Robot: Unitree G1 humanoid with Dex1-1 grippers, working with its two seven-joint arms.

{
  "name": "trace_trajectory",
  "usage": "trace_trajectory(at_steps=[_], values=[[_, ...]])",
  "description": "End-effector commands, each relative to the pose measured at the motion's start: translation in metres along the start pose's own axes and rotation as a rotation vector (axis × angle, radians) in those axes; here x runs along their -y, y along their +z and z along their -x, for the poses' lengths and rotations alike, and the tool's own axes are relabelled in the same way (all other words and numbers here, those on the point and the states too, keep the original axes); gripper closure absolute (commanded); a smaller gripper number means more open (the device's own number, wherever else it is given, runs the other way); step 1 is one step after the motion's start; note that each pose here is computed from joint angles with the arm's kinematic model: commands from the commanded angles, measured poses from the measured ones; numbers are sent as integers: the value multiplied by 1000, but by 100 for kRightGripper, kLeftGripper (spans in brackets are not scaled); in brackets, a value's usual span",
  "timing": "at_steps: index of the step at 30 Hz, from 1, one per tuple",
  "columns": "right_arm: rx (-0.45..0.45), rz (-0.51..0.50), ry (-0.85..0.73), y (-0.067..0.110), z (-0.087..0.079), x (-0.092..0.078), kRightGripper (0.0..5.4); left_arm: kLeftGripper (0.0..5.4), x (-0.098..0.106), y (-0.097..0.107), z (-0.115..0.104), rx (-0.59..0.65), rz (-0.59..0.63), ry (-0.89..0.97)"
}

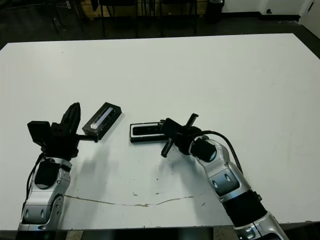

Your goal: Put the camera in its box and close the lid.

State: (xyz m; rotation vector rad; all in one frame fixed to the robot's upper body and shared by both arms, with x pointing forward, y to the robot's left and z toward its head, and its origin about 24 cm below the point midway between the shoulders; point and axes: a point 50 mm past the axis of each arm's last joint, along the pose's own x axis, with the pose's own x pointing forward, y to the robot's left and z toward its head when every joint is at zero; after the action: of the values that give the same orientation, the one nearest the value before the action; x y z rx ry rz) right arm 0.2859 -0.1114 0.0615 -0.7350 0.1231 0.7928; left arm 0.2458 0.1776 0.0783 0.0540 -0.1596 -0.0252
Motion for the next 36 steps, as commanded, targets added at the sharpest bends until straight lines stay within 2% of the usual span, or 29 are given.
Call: trace_trajectory(at_steps=[1,5,11,15,18,22,27,30,36], values=[[-103,-30,-5,-25,10,4,539,540,-4,-1,-1,-21,-25,8],[-10,-86,-105,-12,22,21,539,540,-5,1,-1,-16,-32,11],[210,-215,-330,15,60,60,539,540,-11,10,0,13,-46,-8],[293,-293,-462,23,82,85,539,540,-16,18,1,35,-53,-27],[292,-320,-513,21,92,97,539,540,-17,25,3,51,-66,-48],[257,-324,-521,10,93,97,539,540,-18,30,6,50,-88,-54],[192,-316,-509,1,91,86,539,540,-21,32,7,-39,-213,-39],[191,-320,-503,-5,89,85,540,510,-25,35,2,-150,-334,-129],[184,-333,-498,-10,87,85,540,403,-30,39,-11,-307,-513,-316]])
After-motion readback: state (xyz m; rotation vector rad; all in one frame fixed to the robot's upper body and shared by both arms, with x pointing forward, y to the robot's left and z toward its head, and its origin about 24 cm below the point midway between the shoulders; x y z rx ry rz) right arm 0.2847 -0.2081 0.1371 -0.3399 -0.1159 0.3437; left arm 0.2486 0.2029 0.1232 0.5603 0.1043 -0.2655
